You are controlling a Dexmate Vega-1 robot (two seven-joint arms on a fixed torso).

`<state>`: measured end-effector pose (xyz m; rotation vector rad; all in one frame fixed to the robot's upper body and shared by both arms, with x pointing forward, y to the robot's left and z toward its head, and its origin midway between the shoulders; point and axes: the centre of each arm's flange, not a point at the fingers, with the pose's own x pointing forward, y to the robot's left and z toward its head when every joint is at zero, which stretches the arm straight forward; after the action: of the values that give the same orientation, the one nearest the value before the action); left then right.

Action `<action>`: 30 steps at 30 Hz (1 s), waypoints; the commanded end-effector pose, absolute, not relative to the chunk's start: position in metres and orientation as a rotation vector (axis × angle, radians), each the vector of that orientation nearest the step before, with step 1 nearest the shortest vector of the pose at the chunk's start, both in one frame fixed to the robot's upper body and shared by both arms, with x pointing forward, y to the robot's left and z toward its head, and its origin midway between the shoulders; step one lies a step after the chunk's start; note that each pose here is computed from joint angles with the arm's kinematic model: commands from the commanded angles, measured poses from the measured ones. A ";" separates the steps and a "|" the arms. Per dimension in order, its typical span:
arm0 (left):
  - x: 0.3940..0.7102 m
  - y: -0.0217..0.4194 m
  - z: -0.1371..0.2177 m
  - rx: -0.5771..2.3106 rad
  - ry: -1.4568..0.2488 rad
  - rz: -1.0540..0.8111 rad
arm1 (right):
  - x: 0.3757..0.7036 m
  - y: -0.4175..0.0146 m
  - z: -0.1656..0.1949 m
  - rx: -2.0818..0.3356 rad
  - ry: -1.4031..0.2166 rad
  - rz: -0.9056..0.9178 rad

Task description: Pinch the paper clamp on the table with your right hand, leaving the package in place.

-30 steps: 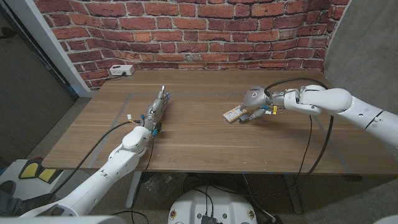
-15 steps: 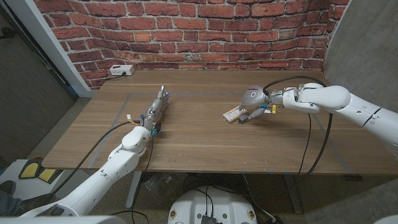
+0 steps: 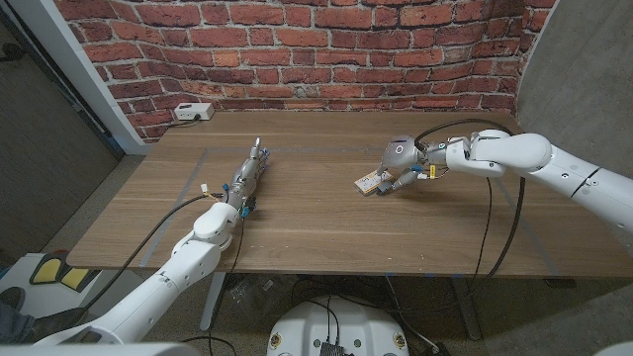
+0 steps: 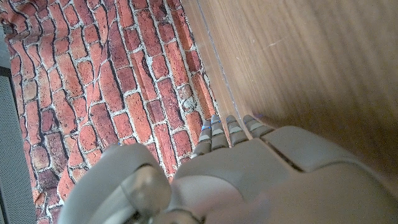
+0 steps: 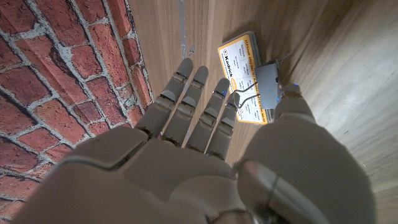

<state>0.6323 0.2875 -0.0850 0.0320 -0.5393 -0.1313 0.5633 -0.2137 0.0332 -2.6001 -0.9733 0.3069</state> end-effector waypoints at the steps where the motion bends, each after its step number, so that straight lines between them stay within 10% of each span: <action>1: 0.634 0.289 -0.089 0.024 -0.534 -0.128 | 0.566 -0.214 0.034 -2.632 -0.947 0.321; 30: 0.637 0.289 -0.094 0.016 -0.524 -0.142 | 0.553 -0.215 0.047 -2.682 -0.898 0.246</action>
<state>0.6378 0.2889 -0.0904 0.0170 -0.5298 -0.1386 0.5547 -0.2125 0.0404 -2.6757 -0.8947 0.2817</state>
